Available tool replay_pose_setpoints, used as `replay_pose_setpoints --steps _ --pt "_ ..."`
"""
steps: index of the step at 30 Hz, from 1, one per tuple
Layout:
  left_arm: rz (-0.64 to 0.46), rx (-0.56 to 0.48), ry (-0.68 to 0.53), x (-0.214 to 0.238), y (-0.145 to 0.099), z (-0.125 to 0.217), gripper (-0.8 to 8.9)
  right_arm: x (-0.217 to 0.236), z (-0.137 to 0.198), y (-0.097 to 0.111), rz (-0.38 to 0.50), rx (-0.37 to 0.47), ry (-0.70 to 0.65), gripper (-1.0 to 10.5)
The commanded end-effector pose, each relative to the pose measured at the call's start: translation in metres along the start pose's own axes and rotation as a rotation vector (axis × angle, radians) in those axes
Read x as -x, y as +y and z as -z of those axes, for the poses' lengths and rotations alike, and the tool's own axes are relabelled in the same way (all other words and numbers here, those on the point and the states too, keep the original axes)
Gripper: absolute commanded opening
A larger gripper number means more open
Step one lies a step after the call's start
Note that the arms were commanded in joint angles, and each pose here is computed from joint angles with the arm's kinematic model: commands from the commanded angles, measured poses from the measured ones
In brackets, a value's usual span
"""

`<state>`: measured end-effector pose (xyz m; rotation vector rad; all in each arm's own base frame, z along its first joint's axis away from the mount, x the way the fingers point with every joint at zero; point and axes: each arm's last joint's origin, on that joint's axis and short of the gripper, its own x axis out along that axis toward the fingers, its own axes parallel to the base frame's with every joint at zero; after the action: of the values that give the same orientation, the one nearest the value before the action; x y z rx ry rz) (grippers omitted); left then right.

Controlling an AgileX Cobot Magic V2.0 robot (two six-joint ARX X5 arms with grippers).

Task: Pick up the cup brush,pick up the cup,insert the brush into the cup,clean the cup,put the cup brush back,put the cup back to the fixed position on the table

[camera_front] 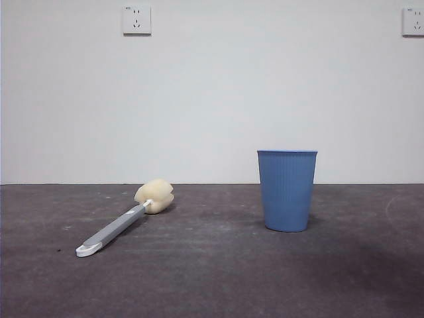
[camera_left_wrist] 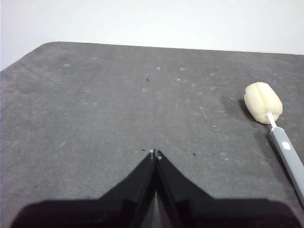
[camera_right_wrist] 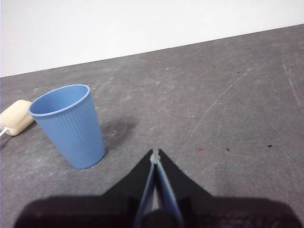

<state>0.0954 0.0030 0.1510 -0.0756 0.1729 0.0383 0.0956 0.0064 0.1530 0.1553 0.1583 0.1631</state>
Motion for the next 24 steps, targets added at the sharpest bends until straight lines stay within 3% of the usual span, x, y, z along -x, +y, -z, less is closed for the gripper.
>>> replay_pose_setpoints --steps 1,6,13,19,24 --pt "0.003 0.01 0.006 -0.001 0.0 0.004 -0.03 -0.001 0.003 -0.001 0.005 -0.013 0.015 0.0" --pt "0.036 0.038 -0.001 -0.001 -0.001 0.003 -0.04 -0.001 0.0 0.0 -0.006 -0.032 -0.022 0.0" --pt "0.092 0.143 -0.073 0.008 -0.004 -0.023 -0.07 0.006 -0.025 0.005 -0.028 -0.189 -0.107 -0.1" --pt "0.183 0.158 -0.122 0.023 -0.009 -0.058 -0.07 0.015 -0.056 0.012 -0.085 -0.188 -0.13 -0.1" --pt "0.233 0.158 -0.03 0.03 -0.012 -0.081 -0.07 0.022 -0.088 0.022 -0.18 -0.153 -0.036 -0.1"
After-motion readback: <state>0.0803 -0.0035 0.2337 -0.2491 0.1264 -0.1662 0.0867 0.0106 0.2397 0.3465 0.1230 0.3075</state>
